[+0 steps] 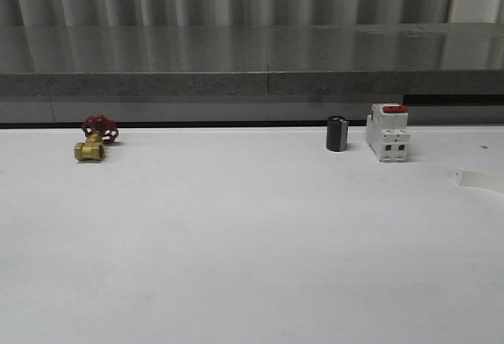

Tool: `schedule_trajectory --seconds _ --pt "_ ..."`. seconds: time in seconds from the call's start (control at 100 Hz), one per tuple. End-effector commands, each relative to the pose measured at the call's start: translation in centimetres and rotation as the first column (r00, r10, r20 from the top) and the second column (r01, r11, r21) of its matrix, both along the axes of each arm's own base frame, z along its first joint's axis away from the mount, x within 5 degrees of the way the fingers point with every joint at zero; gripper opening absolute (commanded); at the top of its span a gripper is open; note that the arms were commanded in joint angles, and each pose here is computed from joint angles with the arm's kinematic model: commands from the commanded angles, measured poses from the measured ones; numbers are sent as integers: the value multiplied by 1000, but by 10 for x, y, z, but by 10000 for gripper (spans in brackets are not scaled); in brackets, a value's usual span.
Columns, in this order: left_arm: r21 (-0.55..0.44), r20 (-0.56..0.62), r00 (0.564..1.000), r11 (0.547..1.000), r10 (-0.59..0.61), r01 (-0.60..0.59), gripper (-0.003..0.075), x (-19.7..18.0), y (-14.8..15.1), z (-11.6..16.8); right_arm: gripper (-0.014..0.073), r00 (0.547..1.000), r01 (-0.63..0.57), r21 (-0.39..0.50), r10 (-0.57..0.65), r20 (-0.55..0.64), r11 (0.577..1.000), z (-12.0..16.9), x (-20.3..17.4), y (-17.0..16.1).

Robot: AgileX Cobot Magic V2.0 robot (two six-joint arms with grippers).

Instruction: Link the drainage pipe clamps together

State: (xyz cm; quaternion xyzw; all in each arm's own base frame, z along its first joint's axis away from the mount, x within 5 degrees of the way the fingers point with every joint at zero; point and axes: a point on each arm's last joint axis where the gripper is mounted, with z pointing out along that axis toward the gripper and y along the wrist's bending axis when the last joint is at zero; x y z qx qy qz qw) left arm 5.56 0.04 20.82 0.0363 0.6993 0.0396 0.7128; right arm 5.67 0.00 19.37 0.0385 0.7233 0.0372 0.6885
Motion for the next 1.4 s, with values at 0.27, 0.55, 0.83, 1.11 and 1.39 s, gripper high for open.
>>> schedule_trajectory --seconds 0.27,0.55,0.83,1.11,1.39 --pt "-13 89 996 1000 -8 9 -20 -1 -1 -2 -117 994 0 -15 2 113 1000 13 -2 0" --pt "-126 106 994 992 -13 27 -20 -6 -1 32 -117 994 0 -15 2 113 1000 13 -2 0" --pt "-143 -248 968 990 -48 13 -20 13 -4 112 -117 994 0 -15 2 113 1000 13 -2 0" --pt "-168 -580 810 986 -89 -12 -20 70 -8 144 -117 994 0 -15 2 113 1000 13 -2 0" --pt "-169 -697 711 985 -93 -37 22 107 -9 124 -117 994 0 -15 2 113 1000 13 -2 0"
